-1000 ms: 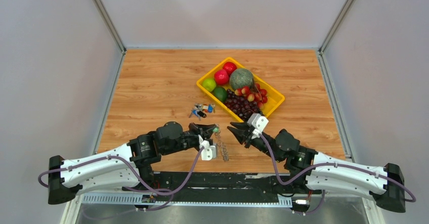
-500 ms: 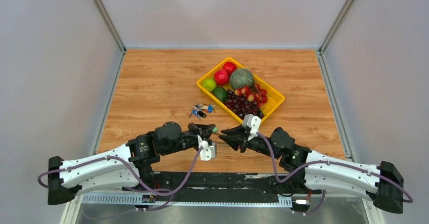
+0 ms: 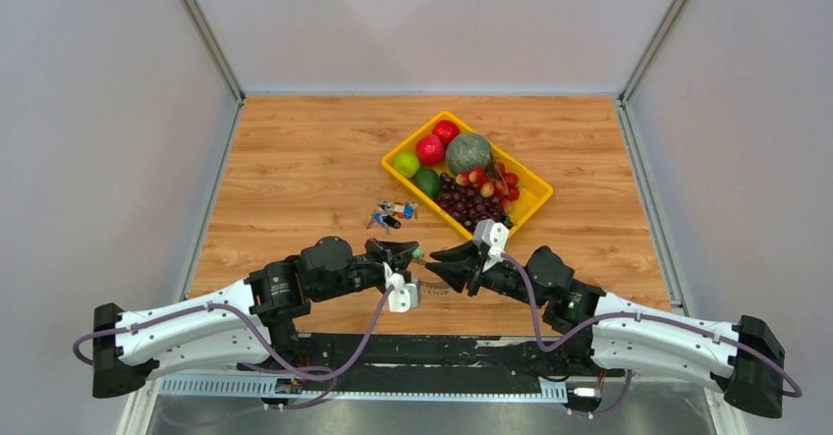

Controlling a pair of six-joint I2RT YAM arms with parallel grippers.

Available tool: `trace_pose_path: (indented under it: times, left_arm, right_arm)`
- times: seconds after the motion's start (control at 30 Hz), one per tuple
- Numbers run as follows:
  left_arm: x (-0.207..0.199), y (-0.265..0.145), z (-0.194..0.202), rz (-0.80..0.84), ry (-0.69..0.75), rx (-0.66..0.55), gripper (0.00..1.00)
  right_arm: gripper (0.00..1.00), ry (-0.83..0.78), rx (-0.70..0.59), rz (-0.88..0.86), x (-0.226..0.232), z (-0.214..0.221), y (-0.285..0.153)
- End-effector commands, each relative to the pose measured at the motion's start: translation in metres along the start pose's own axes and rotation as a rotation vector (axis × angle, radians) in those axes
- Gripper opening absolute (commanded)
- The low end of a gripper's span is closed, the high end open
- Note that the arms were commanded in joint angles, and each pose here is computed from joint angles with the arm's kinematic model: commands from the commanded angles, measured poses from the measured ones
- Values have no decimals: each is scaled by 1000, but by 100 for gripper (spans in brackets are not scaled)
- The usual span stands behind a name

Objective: Remove the keys from the keyring
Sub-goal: Remove the key from the keyring.

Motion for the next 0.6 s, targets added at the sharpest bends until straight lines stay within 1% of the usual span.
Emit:
trace_pose_path:
  times: [0.0,0.13,0.43,0.57]
  left_arm:
    - [15,-3,-11,-70,3,-62,0]
    - [15,-3,-11,-71,3,-62,0]
    - [14,-2,-11,-67,3,-60,0]
    - [15,-3,-11,-69,3,-61,0]
  right_arm:
    - [30,30,17,-39,5,2,1]
    - [29,41,23,-86,11,0,3]
    - [28,8,-52,-53,9,-24,0]
    - [27,-10,-40,-49,7,-24,5]
Point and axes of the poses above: each gripper's point midway between its finger pads, its own y axis out along the fingers, its own x axis along the line the jaws close on, z = x × y, the point moved 6 cm from there along -y, back along the fingers, and after that the axes turned 6 degrees about y, right-handed, at the moved point
